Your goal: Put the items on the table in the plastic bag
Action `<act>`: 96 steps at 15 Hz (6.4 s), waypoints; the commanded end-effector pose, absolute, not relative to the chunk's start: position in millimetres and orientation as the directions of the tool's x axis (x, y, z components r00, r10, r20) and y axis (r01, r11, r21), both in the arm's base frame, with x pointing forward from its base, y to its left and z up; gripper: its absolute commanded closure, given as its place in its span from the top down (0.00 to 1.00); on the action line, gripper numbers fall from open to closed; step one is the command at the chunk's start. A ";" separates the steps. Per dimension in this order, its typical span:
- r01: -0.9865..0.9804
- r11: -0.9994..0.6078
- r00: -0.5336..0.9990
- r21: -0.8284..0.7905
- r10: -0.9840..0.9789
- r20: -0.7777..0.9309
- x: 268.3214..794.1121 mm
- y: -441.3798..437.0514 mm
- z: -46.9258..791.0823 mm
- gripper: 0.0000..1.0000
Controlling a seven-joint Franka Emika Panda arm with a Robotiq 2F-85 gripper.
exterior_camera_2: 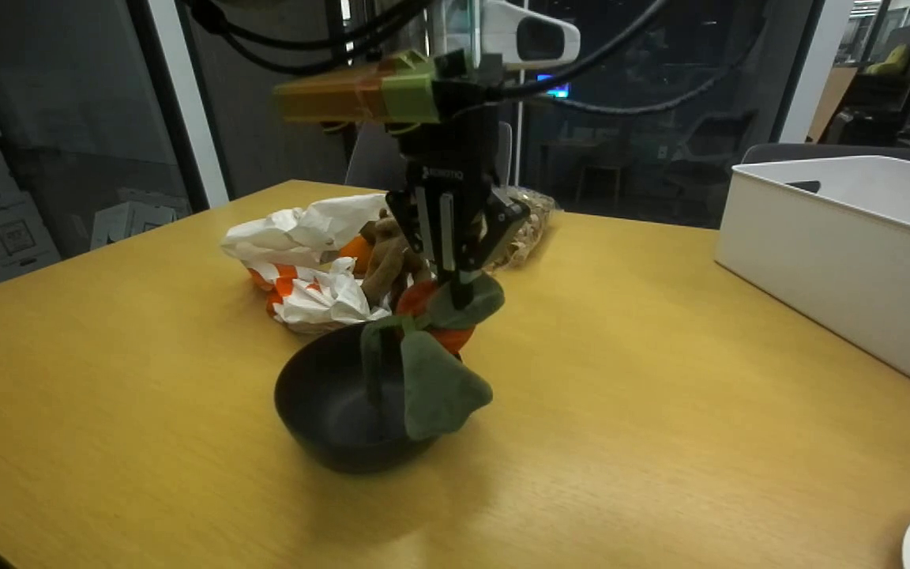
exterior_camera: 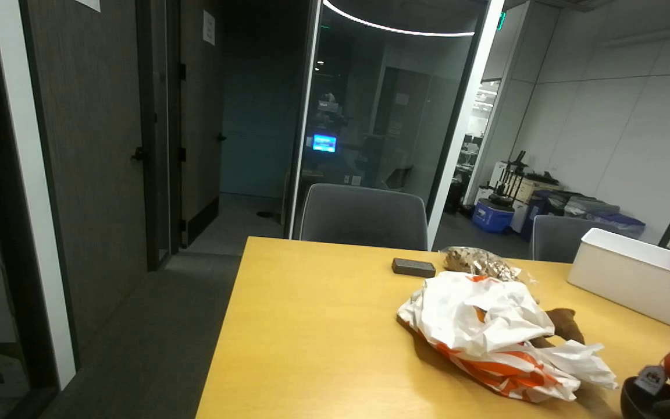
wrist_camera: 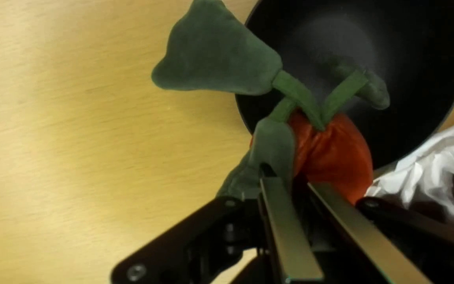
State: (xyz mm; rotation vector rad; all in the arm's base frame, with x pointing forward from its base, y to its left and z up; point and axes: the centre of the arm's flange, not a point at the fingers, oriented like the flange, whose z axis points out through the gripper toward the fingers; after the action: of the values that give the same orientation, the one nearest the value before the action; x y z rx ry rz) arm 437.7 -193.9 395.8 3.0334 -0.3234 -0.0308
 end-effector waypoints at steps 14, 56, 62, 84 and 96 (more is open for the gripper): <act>-0.214 -0.976 0.899 0.024 -0.188 0.395 500.2 -43.9 466.0 0.12; -0.308 -0.929 0.941 0.206 -0.329 -0.075 541.6 -15.9 372.9 1.00; -0.589 -0.797 0.801 0.135 -0.598 -0.029 566.4 -17.3 338.9 1.00; -0.632 -0.737 0.711 0.239 -0.674 -0.199 568.4 -52.2 281.1 0.58; -0.655 -0.709 0.682 0.261 -0.704 -0.199 564.0 -77.0 305.3 0.07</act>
State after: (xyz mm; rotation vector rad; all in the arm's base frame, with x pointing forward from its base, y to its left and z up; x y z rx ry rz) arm 562.6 -64.2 283.6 2.7332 -1.0840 -0.4436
